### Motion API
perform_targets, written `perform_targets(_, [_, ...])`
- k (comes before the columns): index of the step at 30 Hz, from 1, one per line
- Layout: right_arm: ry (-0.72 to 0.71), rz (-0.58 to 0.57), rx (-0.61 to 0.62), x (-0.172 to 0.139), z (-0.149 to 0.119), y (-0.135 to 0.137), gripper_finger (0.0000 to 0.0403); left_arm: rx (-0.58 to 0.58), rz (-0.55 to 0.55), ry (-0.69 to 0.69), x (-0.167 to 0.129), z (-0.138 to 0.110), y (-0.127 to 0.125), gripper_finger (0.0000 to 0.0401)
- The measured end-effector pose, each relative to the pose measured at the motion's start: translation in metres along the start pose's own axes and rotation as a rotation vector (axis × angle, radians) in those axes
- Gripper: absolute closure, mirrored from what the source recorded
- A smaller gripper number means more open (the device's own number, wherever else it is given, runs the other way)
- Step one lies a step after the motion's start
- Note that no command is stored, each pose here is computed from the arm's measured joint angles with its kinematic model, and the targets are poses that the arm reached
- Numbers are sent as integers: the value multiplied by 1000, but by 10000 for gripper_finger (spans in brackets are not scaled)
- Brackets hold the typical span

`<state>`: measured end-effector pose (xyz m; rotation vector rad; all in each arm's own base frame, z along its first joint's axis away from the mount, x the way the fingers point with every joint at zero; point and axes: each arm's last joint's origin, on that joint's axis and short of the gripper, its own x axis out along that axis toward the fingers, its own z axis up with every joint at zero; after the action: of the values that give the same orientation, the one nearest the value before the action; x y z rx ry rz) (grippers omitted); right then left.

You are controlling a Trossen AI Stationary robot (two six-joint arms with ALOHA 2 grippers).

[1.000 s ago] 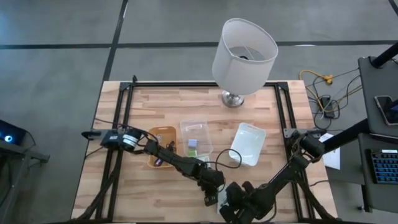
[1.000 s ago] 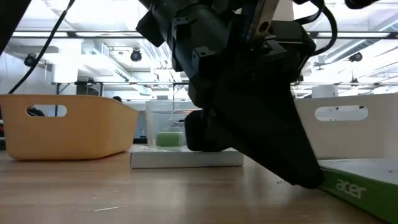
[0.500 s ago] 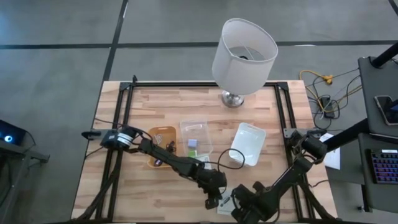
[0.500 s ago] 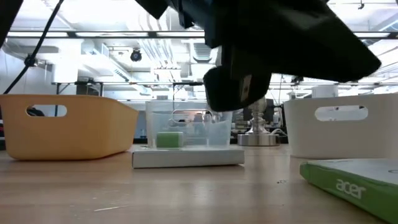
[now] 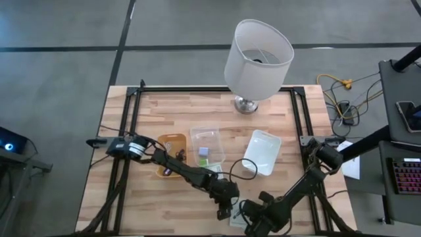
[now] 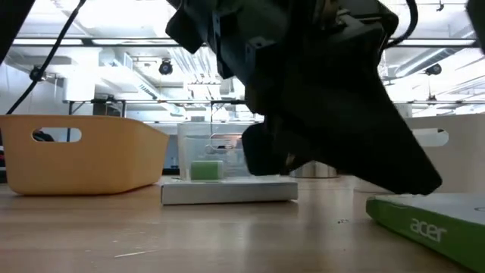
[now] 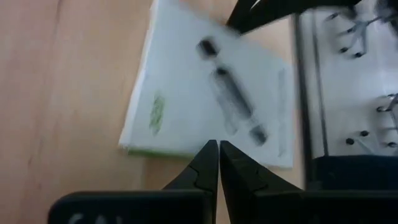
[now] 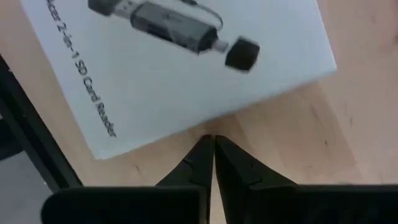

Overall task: Pick and place items into bin
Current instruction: Put the bottom card reader box into the white bin

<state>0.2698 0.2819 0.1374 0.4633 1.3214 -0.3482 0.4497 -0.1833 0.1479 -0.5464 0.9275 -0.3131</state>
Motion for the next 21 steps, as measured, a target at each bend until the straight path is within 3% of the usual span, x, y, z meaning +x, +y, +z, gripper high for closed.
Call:
perform_targets(12, [-27,52,-74,2,27,0,394,-16,60,90,3,-22,15,401])
perform_targets(21, [-99,139,-161,-30,50,17,394,-19,59,84,2,-22,14,401])
